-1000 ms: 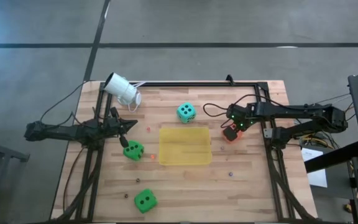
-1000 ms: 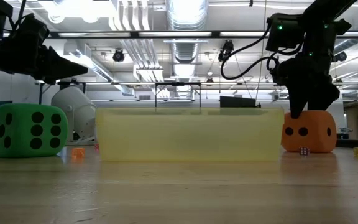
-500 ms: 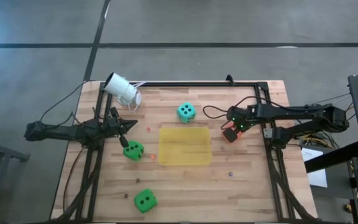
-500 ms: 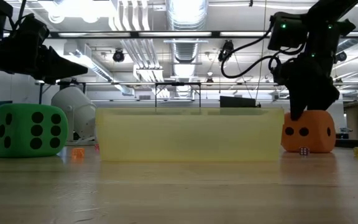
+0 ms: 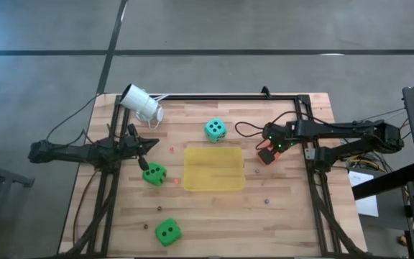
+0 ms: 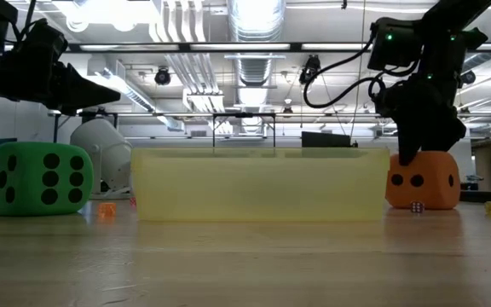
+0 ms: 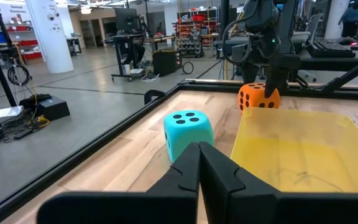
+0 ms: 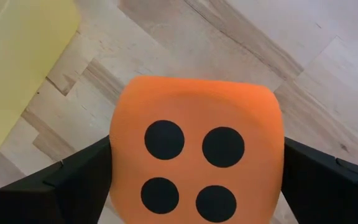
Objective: Pick & Place Dice
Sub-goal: Put the big orange dice into the yellow bin
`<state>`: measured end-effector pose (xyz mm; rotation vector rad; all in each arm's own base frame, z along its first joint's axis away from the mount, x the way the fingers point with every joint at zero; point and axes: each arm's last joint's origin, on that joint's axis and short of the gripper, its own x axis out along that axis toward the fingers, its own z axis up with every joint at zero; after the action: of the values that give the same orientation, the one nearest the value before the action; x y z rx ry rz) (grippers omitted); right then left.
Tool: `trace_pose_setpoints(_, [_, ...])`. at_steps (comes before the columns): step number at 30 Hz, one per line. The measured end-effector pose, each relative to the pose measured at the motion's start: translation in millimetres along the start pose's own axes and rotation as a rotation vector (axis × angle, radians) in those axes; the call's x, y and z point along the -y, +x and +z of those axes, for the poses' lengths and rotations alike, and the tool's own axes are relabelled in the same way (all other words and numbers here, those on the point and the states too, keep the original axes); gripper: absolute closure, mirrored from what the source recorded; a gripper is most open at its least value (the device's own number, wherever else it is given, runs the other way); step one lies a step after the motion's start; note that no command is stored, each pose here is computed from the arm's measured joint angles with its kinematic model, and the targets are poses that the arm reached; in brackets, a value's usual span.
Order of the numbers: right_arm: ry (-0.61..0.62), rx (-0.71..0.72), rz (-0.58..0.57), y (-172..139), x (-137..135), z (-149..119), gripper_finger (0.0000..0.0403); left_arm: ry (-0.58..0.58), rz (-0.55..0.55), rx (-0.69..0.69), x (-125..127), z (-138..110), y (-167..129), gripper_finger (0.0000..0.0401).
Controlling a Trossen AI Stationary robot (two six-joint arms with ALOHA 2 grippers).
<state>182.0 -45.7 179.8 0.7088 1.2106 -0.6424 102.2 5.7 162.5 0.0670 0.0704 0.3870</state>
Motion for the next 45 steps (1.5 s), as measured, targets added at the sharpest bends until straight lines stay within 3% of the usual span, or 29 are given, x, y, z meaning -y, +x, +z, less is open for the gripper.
trace_pose_setpoints(7, [0.000, -0.006, 0.001, 0.1, 0.2, -0.5, 0.0060, 0.000, 0.000, 0.000, 0.0, 0.0, 0.0, 0.0393])
trace_pose_setpoints(35, [-0.084, 0.017, -0.007, -5.7, -2.6, 3.9, 0.0059, 0.000, 0.000, 0.000, 0.0, 0.0, 0.0, 0.0393])
trace_pose_setpoints(45, [-0.147, 0.078, 0.021, -30.9, -12.6, 17.7, 0.0060, 0.000, 0.000, 0.000, 0.0, 0.0, 0.0, 0.0393])
